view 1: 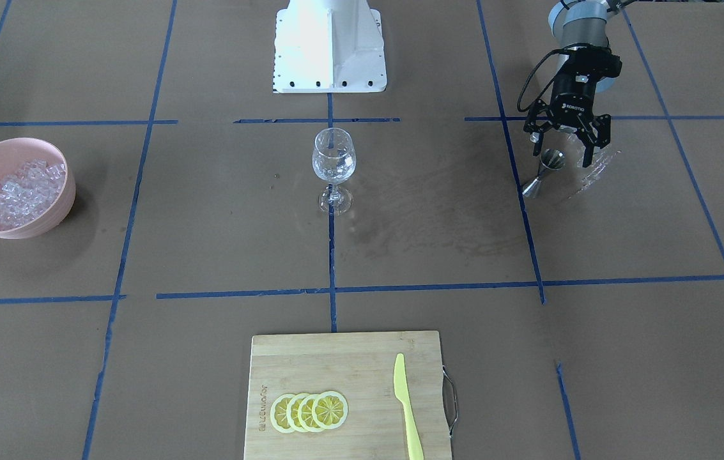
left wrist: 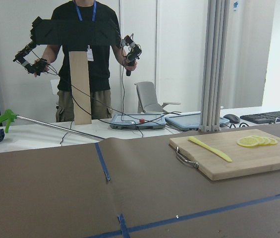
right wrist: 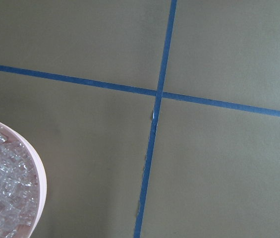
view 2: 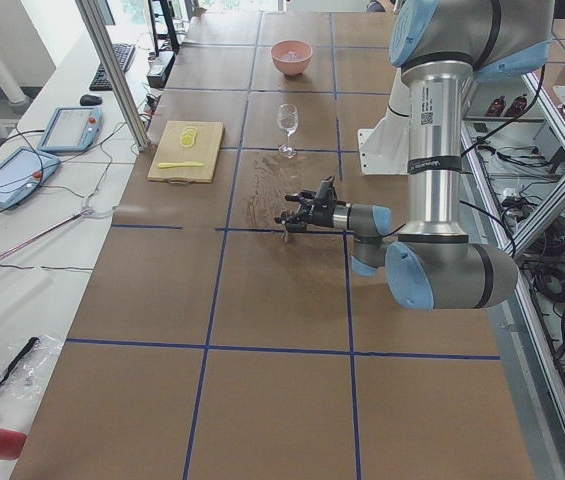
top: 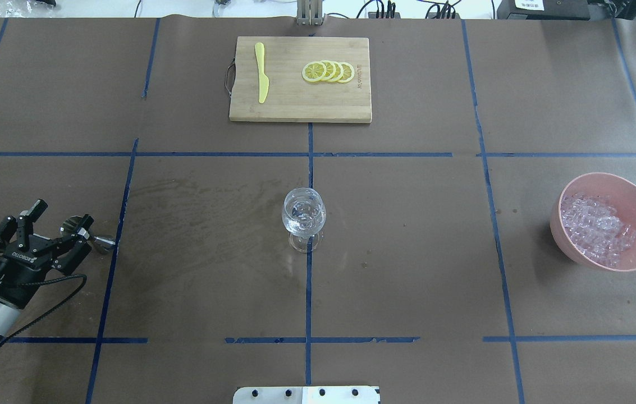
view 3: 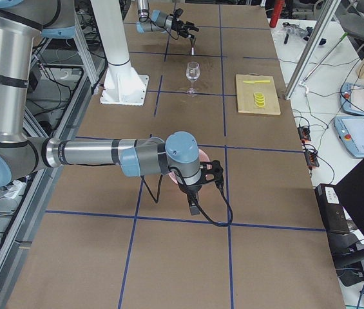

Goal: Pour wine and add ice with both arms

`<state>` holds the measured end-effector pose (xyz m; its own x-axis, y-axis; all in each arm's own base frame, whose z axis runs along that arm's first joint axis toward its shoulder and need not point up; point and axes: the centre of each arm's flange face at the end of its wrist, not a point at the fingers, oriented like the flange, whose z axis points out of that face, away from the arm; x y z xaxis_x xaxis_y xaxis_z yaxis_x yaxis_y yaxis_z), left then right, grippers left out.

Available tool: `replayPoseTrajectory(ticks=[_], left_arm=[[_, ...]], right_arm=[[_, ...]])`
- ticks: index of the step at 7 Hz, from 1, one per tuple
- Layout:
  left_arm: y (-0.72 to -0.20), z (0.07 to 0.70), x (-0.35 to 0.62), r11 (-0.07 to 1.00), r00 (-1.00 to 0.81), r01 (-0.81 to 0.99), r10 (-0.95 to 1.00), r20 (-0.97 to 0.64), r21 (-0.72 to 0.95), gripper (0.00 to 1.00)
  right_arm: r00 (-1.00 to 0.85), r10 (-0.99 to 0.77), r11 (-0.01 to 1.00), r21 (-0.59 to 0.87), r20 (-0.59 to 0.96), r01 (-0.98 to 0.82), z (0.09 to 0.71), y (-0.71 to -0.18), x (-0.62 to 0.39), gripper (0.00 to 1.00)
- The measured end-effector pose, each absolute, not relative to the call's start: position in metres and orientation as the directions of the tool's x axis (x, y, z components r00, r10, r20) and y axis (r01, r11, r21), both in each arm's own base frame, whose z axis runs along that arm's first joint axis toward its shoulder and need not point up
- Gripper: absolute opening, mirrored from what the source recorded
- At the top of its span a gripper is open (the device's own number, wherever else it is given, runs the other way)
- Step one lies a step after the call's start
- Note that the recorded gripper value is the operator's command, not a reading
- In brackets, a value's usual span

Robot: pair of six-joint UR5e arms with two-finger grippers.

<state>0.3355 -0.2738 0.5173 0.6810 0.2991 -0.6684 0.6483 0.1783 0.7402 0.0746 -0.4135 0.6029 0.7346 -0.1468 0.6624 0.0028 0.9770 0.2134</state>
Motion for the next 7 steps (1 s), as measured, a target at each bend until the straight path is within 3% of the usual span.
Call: replayPoseTrajectory(ticks=[4, 7], left_arm=[[-0.373, 0.514, 0.258, 0.155, 0.754, 0.488, 0.421, -0.505, 0.859, 1.0], [-0.48, 0.504, 0.168, 0.334, 0.819, 0.274, 0.41, -0.401, 0.902, 1.0]], right_arm=[[0.735, -0.149, 0.976, 0.216, 0.662, 0.004, 0.602, -0.414, 0.075, 1.0], [0.735, -0.15, 0.976, 0.216, 0.662, 0.005, 0.603, -0.415, 0.075, 1.0]])
